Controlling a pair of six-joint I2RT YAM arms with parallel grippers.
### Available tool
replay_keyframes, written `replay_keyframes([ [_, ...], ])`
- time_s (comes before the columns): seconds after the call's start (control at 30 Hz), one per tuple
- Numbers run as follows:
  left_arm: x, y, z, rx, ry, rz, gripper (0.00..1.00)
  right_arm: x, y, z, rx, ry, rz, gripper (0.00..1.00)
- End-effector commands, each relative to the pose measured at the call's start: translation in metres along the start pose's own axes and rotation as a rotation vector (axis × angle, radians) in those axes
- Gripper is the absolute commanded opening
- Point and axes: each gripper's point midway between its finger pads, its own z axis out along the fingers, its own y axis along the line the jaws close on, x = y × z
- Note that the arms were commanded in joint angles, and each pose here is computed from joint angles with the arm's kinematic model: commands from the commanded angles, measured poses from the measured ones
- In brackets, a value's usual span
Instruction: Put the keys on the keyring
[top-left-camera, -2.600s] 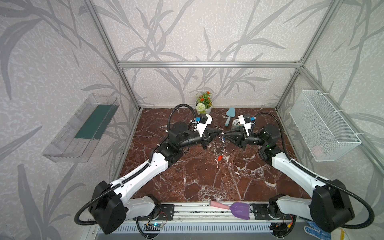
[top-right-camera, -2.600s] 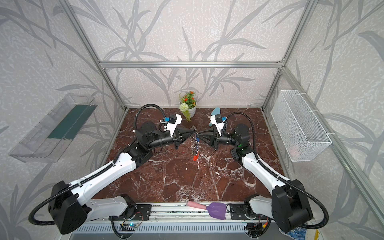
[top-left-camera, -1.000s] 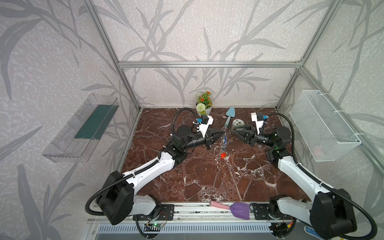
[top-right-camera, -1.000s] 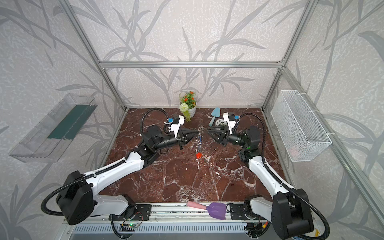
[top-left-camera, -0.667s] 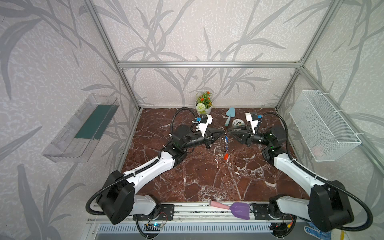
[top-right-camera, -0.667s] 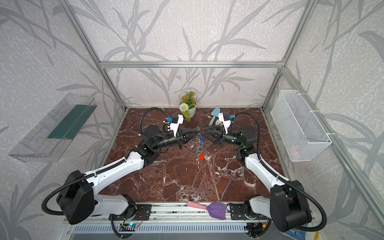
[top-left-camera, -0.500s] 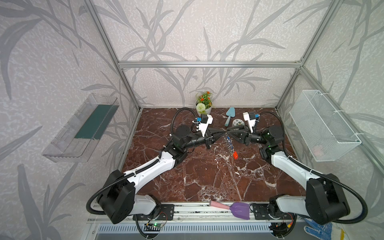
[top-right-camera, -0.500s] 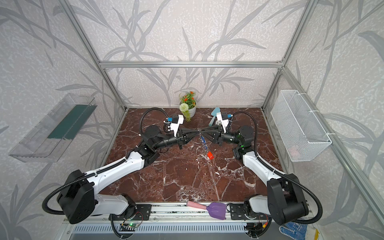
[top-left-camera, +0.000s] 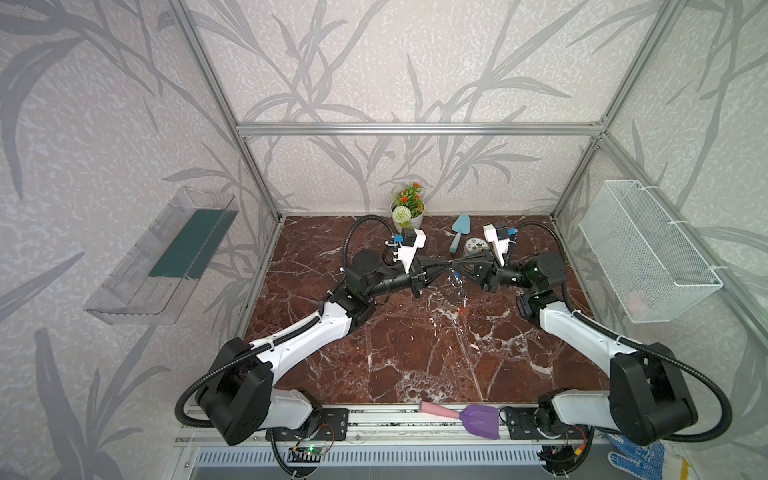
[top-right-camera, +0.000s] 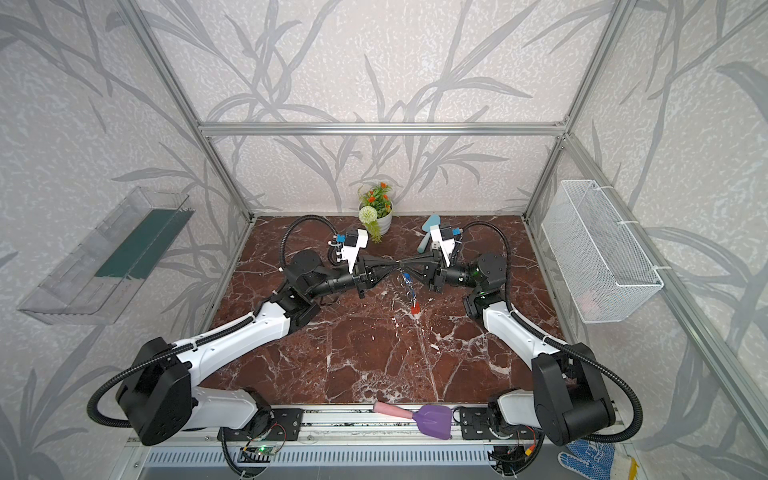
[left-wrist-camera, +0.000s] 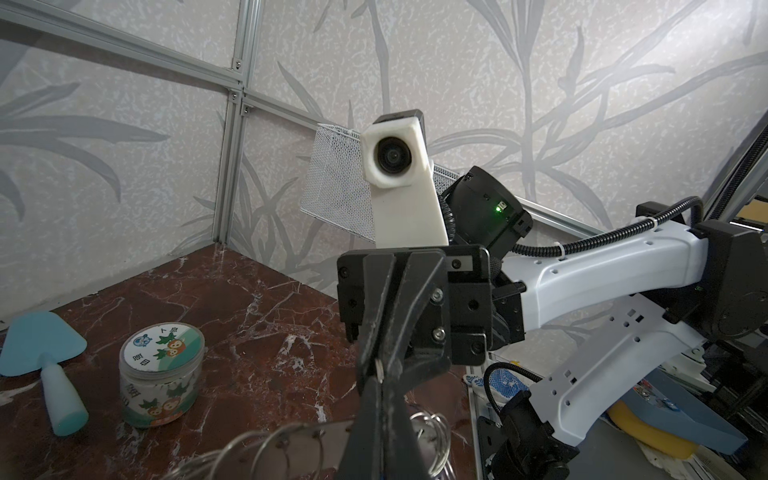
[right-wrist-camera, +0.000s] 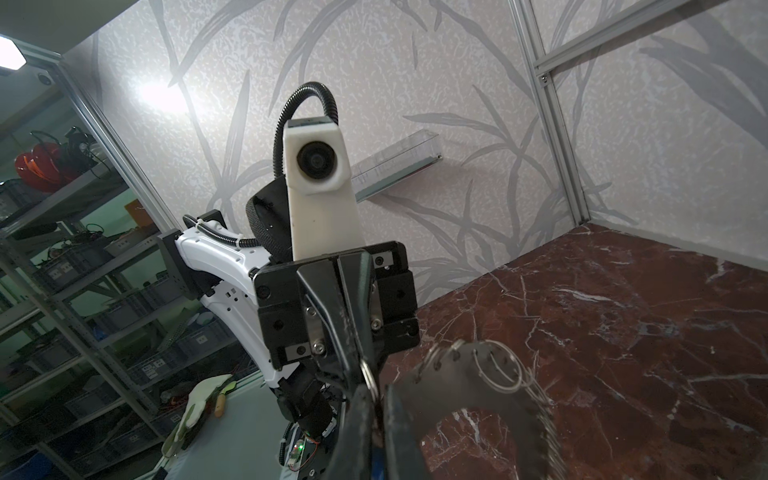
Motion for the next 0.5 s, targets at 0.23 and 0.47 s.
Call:
replay_keyframes([
  [0.23,-0.019,0.0,-0.011,-0.005,-0.009,0.021,0.01,-0.009,0.009,0.004,-0.029,0.005,-0.053,0.0],
  [0.47,-0.015,-0.001,-0.027,-0.061,0.093,0.021,0.19,-0.013,0.013,0.003,-0.002,0.002,-0.1,0.0],
])
